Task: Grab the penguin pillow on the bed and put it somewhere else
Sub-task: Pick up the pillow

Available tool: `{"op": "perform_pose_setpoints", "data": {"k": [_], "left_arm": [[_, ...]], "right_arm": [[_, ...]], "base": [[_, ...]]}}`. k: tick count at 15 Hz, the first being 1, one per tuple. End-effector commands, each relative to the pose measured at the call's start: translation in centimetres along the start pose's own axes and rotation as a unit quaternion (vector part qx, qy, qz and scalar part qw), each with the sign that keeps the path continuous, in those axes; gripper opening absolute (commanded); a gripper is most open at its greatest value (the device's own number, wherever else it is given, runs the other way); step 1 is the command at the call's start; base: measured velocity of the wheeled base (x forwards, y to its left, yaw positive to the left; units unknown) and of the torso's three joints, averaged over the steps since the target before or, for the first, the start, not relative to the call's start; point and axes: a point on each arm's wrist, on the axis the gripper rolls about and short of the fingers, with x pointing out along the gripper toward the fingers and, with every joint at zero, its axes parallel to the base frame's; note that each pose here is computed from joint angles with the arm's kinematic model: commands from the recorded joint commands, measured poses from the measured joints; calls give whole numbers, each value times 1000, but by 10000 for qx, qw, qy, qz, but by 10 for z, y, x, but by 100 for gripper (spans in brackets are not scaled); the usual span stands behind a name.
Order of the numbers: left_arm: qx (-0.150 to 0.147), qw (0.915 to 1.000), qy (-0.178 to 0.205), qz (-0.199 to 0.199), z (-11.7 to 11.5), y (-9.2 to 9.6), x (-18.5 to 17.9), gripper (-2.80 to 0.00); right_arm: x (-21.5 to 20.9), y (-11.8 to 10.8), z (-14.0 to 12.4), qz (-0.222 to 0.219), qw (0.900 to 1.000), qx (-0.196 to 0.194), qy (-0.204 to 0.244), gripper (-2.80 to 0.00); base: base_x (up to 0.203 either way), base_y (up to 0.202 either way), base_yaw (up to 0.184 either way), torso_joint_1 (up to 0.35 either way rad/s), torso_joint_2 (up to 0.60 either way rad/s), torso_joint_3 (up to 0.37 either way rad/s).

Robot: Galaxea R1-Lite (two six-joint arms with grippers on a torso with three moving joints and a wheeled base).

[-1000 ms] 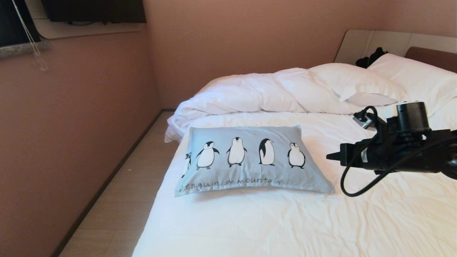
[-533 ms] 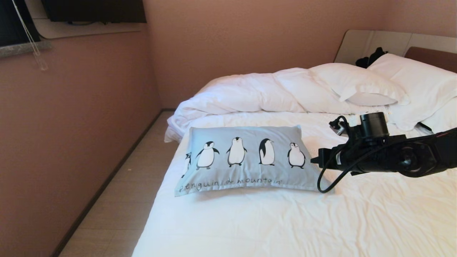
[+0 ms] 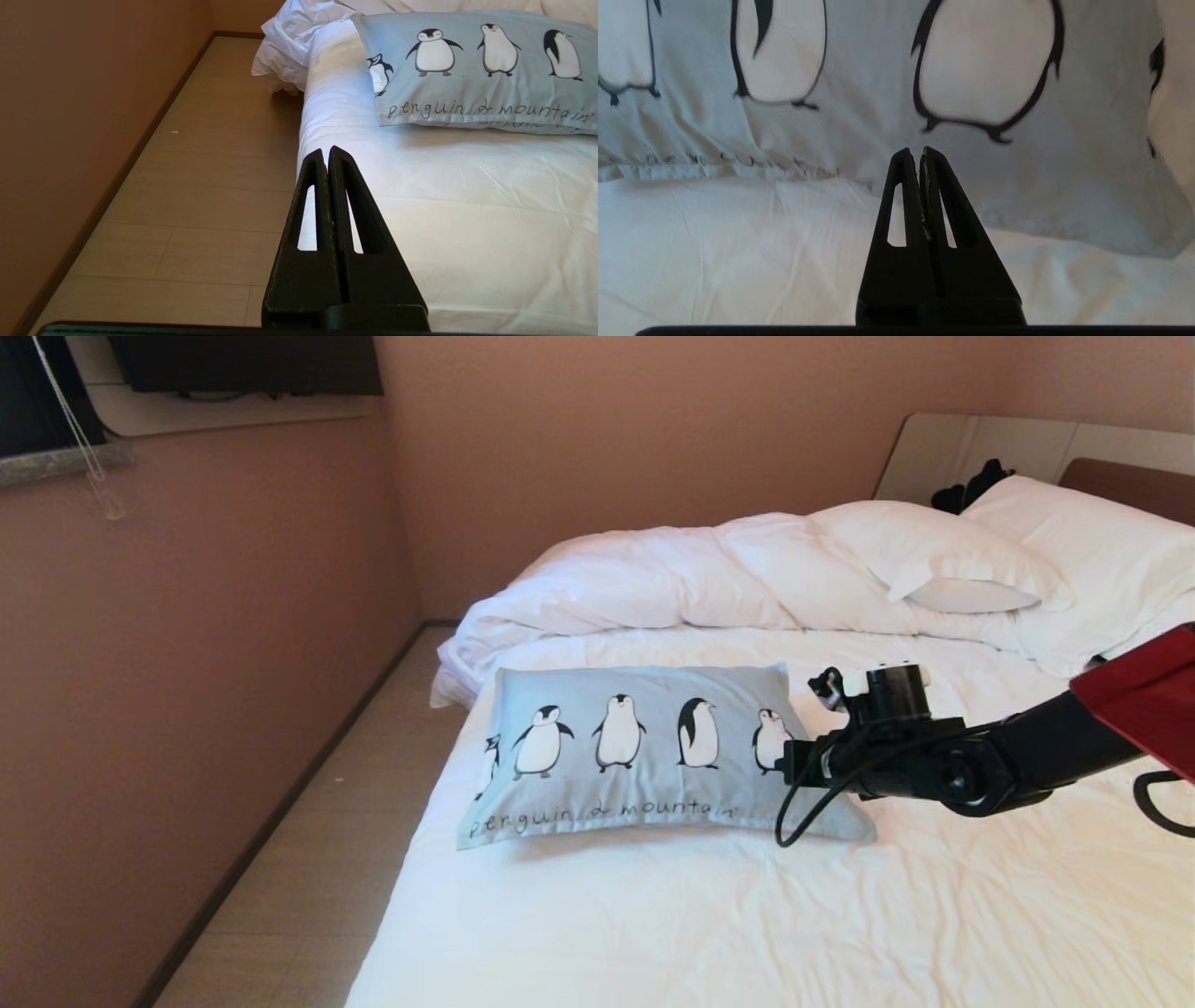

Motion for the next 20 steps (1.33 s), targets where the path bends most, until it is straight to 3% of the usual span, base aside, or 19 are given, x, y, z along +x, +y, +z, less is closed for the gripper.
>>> {"op": "perform_pose_setpoints", "data": {"k": [1, 3, 4, 13, 16, 20], "left_arm": [[-5, 10000, 14, 0, -1, 0, 0, -280], [-5, 10000, 9, 4, -1, 0, 0, -280], [-5, 10000, 10, 4, -1, 0, 0, -280], [-5, 10000, 9, 4, -1, 0, 0, -280], [-5, 10000, 9, 2, -1, 0, 0, -280], [-5, 10000, 11, 5, -1, 0, 0, -280]], "right_arm": [[7, 4, 6, 76, 9997, -46, -243, -280], [18, 7, 1, 69, 9998, -51, -172, -280], [24, 9, -1, 24, 9999, -33, -151, 0], [49, 12, -8, 31, 9999, -97, -90, 0], [66, 10, -15, -304, 9994, -126, -77, 0], [72, 14, -19, -380, 9991, -154, 65, 0]], "base": [[0, 0, 0, 0, 0, 0], [0, 0, 0, 0, 0, 0], [0, 0, 0, 0, 0, 0], [0, 0, 0, 0, 0, 0], [0, 0, 0, 0, 0, 0], [0, 0, 0, 0, 0, 0]]}}
